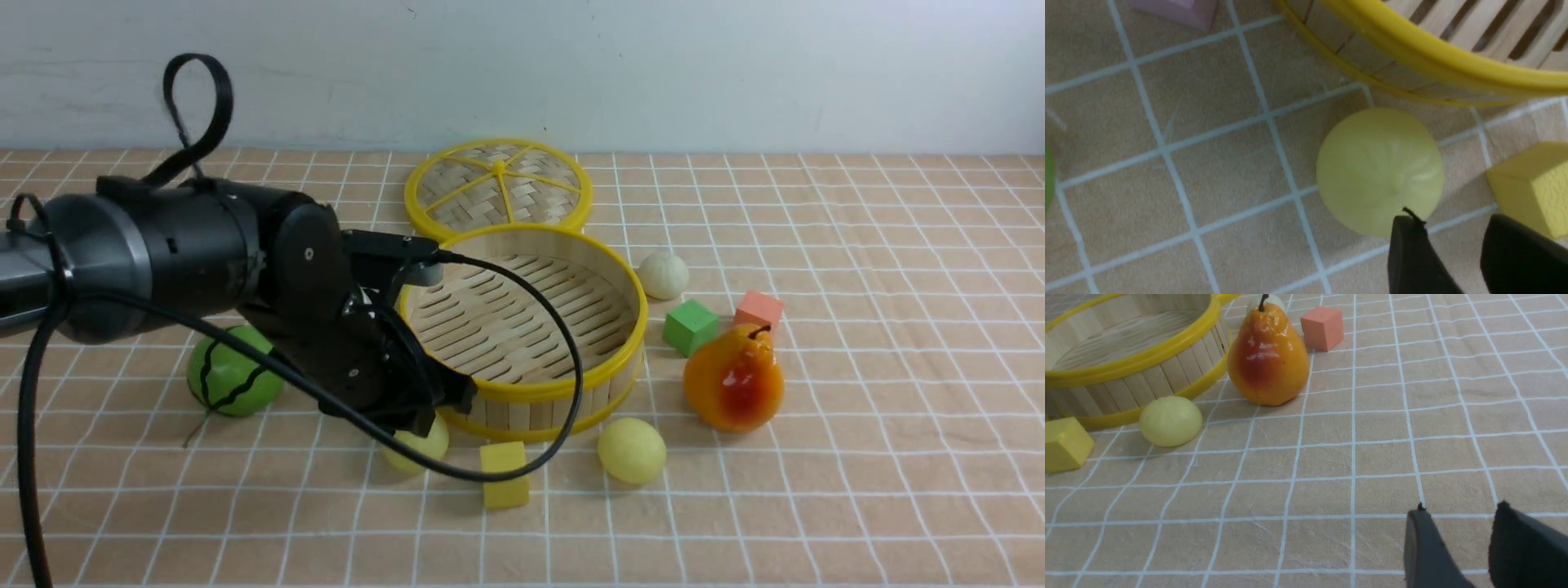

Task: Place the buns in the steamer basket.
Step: Use the left arm to grab a steamed stuffed bun, then use the left arm to put the steamed stuffed bun into the steamer

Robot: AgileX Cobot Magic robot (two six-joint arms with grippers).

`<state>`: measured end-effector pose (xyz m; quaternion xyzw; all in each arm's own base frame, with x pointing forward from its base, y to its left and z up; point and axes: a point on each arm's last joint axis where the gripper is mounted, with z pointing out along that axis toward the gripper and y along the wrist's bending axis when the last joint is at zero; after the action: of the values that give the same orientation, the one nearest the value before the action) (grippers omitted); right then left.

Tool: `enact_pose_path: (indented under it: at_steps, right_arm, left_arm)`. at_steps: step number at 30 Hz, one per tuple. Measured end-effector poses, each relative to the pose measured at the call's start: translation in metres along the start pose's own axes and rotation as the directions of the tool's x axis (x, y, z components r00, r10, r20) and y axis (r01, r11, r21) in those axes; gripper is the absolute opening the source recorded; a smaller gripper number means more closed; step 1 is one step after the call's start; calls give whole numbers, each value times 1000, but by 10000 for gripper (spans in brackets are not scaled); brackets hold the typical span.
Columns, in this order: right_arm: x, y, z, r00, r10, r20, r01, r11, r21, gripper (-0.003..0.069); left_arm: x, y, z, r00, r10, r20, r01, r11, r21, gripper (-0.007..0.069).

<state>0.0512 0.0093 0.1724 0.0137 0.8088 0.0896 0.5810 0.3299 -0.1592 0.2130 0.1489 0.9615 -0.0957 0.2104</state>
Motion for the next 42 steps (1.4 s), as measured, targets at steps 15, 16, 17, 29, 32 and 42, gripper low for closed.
enact_pose_path:
  at_steps: [15, 16, 17, 29, 32, 42]
  right_arm:
    - [0, 0, 0, 1000, 0, 0, 0, 1000, 0, 239]
    - [0, 0, 0, 1000, 0, 0, 0, 1000, 0, 239]
    - [0, 0, 0, 1000, 0, 0, 0, 1000, 0, 239]
    - [0, 0, 0, 1000, 0, 0, 0, 1000, 0, 239]
    - [0, 0, 0, 1000, 0, 0, 0, 1000, 0, 239]
    - [0, 0, 0, 1000, 0, 0, 0, 1000, 0, 239]
  left_arm:
    - [-3, 6, 35, 998, 55, 35, -54, 998, -42, 209]
    - [-3, 6, 35, 998, 55, 38, -54, 998, -42, 185]
    - [-3, 6, 35, 998, 55, 40, -54, 998, -42, 158]
    - [1, 4, 2, 998, 58, -23, -59, 997, -44, -13]
    - [1, 3, -20, 998, 60, -4, -60, 997, -41, -13]
    - [-33, -12, -85, 971, 82, 227, -90, 996, 26, -13]
